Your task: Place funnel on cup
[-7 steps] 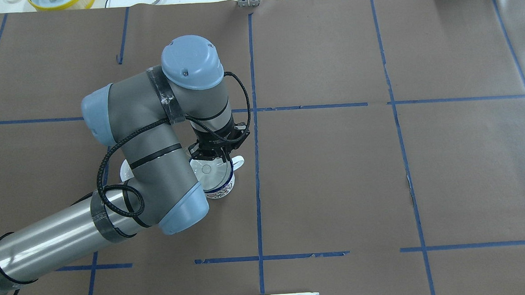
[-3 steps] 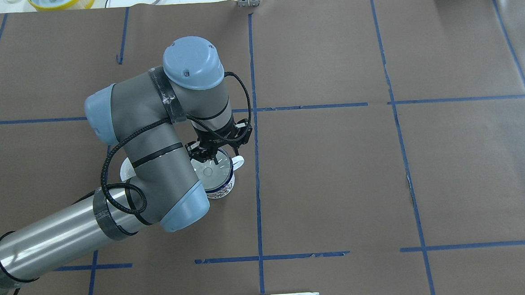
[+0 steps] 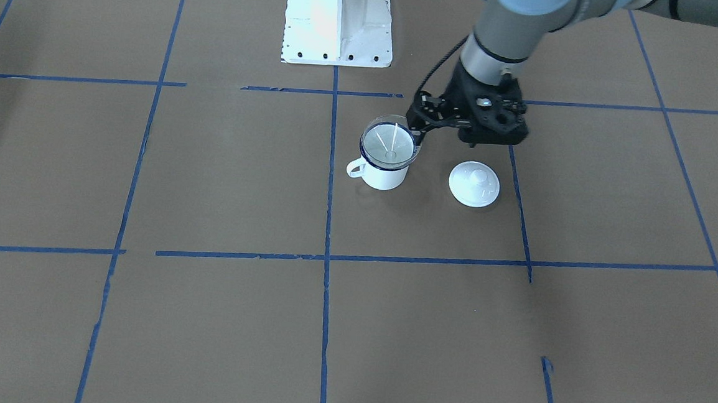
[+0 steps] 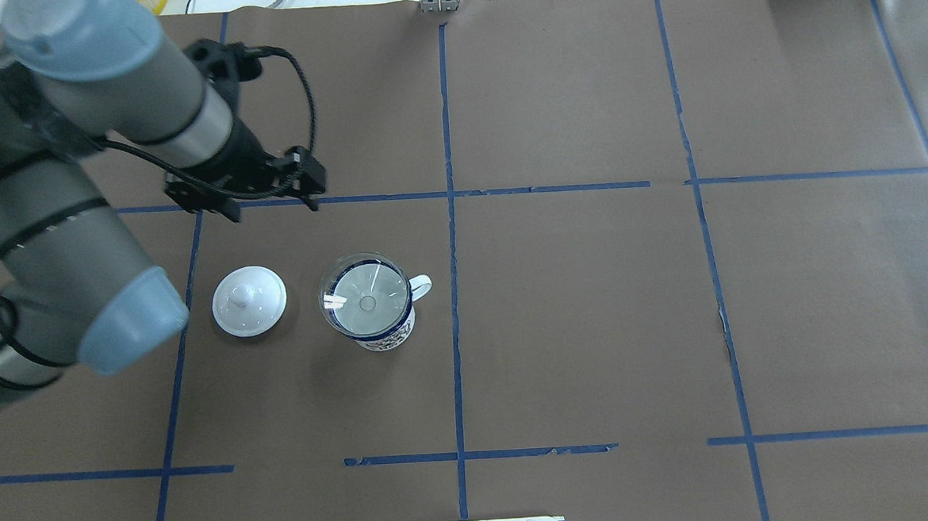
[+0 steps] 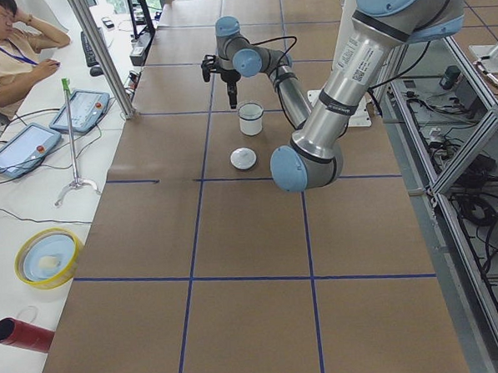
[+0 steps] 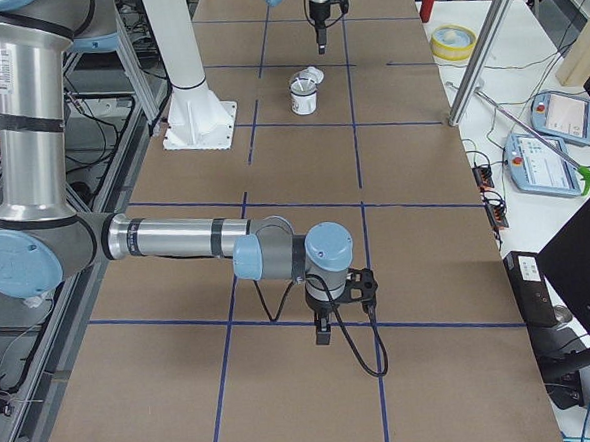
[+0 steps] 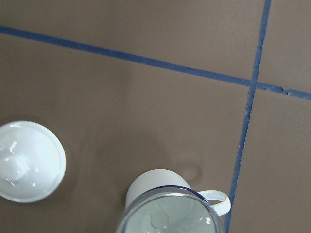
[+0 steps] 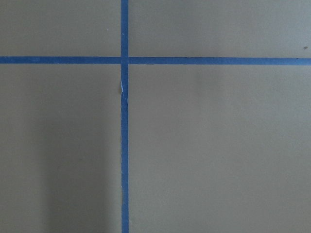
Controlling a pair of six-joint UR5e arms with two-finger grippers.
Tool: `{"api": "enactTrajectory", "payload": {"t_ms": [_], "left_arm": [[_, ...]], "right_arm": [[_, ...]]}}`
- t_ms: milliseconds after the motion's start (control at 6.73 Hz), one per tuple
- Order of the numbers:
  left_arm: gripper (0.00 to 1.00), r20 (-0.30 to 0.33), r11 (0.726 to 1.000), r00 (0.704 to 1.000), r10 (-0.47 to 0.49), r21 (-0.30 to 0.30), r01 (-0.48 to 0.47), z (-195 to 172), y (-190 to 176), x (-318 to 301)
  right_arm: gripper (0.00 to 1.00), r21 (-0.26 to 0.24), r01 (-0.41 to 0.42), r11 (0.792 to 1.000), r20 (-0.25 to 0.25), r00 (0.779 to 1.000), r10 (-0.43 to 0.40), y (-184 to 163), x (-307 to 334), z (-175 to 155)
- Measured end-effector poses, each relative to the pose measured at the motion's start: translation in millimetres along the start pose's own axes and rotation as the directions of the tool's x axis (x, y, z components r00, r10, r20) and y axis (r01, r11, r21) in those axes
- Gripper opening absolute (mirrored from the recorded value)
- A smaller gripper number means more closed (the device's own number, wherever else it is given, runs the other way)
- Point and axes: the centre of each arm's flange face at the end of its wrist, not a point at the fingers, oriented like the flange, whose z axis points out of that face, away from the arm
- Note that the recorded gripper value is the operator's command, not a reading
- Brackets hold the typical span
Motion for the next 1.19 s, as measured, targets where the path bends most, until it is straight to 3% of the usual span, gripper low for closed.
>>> {"api": "enactTrajectory", "payload": {"t_ms": [297, 446, 595, 892, 1189], "left_arm": [[1.0, 0.044, 0.983, 0.982, 0.182, 0.016, -0.183, -46, -48, -153], [1.0, 0.063, 0.978, 0.976, 0.208, 0.0, -0.209, -63, -67, -249], [1.0, 0.053, 0.986, 0.984, 0.167, -0.035, -0.166, -67, -75, -349], [1.0, 0.038, 0.99, 0.997, 0.063, -0.125, -0.058, -38, -43, -505], [1.0, 0.029, 0.986, 0.998, 0.052, -0.162, -0.047, -23, 6, -587]], "right_arm": [[1.0, 0.0, 0.0, 1.0, 0.0, 1.0, 0.0, 0, 0, 0], [1.0, 0.0, 0.0, 1.0, 0.0, 1.0, 0.0, 0, 0, 0], [1.0, 0.0, 0.0, 1.0, 0.0, 1.0, 0.0, 0, 0, 0], [1.0, -0.001, -0.001, 1.0, 0.0, 1.0, 0.001, 0, 0, 0], [1.0, 0.0, 0.0, 1.0, 0.0, 1.0, 0.0, 0, 0, 0]]}}
